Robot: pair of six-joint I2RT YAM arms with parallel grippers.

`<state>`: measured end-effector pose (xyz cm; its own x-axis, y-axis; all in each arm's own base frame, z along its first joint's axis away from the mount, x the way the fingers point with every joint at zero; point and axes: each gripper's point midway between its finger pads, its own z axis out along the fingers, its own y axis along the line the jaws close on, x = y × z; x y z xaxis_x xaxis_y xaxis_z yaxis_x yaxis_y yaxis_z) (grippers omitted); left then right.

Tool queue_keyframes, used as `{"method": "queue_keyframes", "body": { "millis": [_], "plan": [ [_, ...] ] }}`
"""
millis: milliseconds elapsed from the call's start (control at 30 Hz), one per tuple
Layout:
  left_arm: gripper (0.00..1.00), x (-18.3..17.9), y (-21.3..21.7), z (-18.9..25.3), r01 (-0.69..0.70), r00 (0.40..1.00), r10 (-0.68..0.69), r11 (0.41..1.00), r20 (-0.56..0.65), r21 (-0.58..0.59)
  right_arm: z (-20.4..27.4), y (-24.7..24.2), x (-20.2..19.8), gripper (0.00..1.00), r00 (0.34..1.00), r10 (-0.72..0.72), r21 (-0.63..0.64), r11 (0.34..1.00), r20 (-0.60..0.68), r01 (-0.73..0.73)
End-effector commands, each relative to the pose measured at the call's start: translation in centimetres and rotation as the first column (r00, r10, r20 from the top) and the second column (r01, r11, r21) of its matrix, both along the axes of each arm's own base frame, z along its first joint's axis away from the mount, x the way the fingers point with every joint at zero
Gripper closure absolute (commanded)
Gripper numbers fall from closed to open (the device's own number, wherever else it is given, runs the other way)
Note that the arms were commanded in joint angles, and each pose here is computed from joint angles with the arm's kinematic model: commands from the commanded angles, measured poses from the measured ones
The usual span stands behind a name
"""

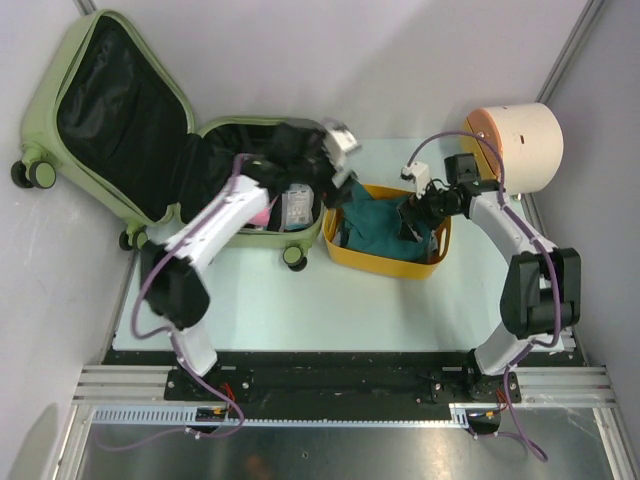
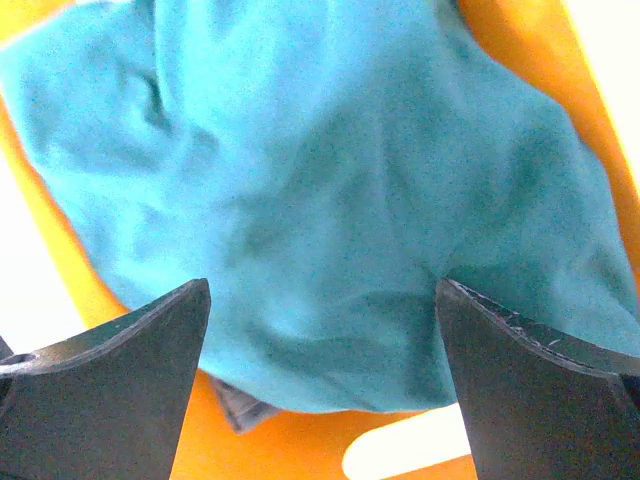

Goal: Open, take out, and arrange the luggage

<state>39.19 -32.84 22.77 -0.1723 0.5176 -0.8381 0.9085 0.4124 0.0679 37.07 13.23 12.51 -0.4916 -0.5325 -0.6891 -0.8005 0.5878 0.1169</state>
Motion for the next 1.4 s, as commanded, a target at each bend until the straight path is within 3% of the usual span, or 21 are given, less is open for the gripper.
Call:
{"method": "queue_keyframes", "body": {
  "millis": [0,100,200,333,500,667,767,867,967,1033,1167,1233,1333,1367],
  "plan": [
    [0.04,4.4,10.3,6.3,-0.334,0.941,0.338,0.937,0.027,-0.103,7.0,0.4,1.0,0.01,0.982,-0.139,0.14,0.983,0.125,0.121],
    [0.06,7.5,17.4,3.1,-0.552,0.833,0.55,0.832,-0.055,-0.055,10.1,1.0,2.4,0.0,0.958,-0.218,0.224,0.959,0.186,0.175],
    [0.06,8.4,21.3,0.0,-0.586,0.808,0.586,0.81,-0.066,0.011,12.7,1.9,3.2,0.0,0.938,-0.251,0.29,0.94,0.237,0.178],
    [0.05,7.2,23.8,-4.6,-0.416,0.907,0.421,0.896,0.0,0.158,13.8,3.2,3.4,0.0,0.938,-0.241,0.32,0.935,0.249,0.155],
    [0.08,6.7,26.5,-10.6,-0.289,0.951,0.309,0.883,0.004,0.369,12.8,3.7,3.9,0.0,0.947,-0.238,0.327,0.931,0.214,0.161],
    [0.07,8.6,26.4,-14.8,-0.26,0.948,0.31,0.88,-0.066,0.397,12.0,4.0,4.5,0.0,0.952,-0.253,0.342,0.922,0.174,0.182],
    [0.16,10.6,26.7,-16.3,-0.246,0.953,0.296,0.873,-0.057,0.42,12.0,4.2,4.9,0.0,0.954,-0.249,0.345,0.921,0.169,0.18],
    [0.29,12.7,28.7,-15.9,-0.273,0.952,0.307,0.85,-0.002,0.451,12.0,4.0,5.4,0.0,0.953,-0.249,0.339,0.923,0.172,0.18],
    [0.31,13.2,30.2,-14.3,-0.276,0.954,0.298,0.851,0.022,0.446,12.2,3.4,5.4,0.0,0.952,-0.257,0.339,0.921,0.165,0.19],
    [0.29,12.8,29.3,-11.4,-0.285,0.955,0.293,0.88,0.039,0.379,12.4,3.0,5.4,0.0,0.949,-0.268,0.341,0.919,0.166,0.2],
    [0.09,12.2,25.8,-5.7,-0.341,0.939,0.344,0.917,0.023,0.204,12.6,2.8,5.5,0.0,0.948,-0.275,0.352,0.913,0.158,0.206],
    [0.07,13.5,24.0,-4.3,-0.439,0.894,0.447,0.889,-0.041,0.13,12.5,2.9,5.6,0.0,0.949,-0.278,0.359,0.91,0.15,0.21],
    [0.02,16.6,23.4,-2.7,-0.639,0.761,0.643,0.766,-0.085,0.074,12.3,3.0,5.9,0.0,0.949,-0.283,0.368,0.904,0.139,0.216],
    [0.01,17.8,23.6,-4.7,-0.691,0.709,0.7,0.714,-0.09,0.11,12.1,3.1,6.1,0.0,0.95,-0.281,0.371,0.904,0.138,0.214]
  ]
}}
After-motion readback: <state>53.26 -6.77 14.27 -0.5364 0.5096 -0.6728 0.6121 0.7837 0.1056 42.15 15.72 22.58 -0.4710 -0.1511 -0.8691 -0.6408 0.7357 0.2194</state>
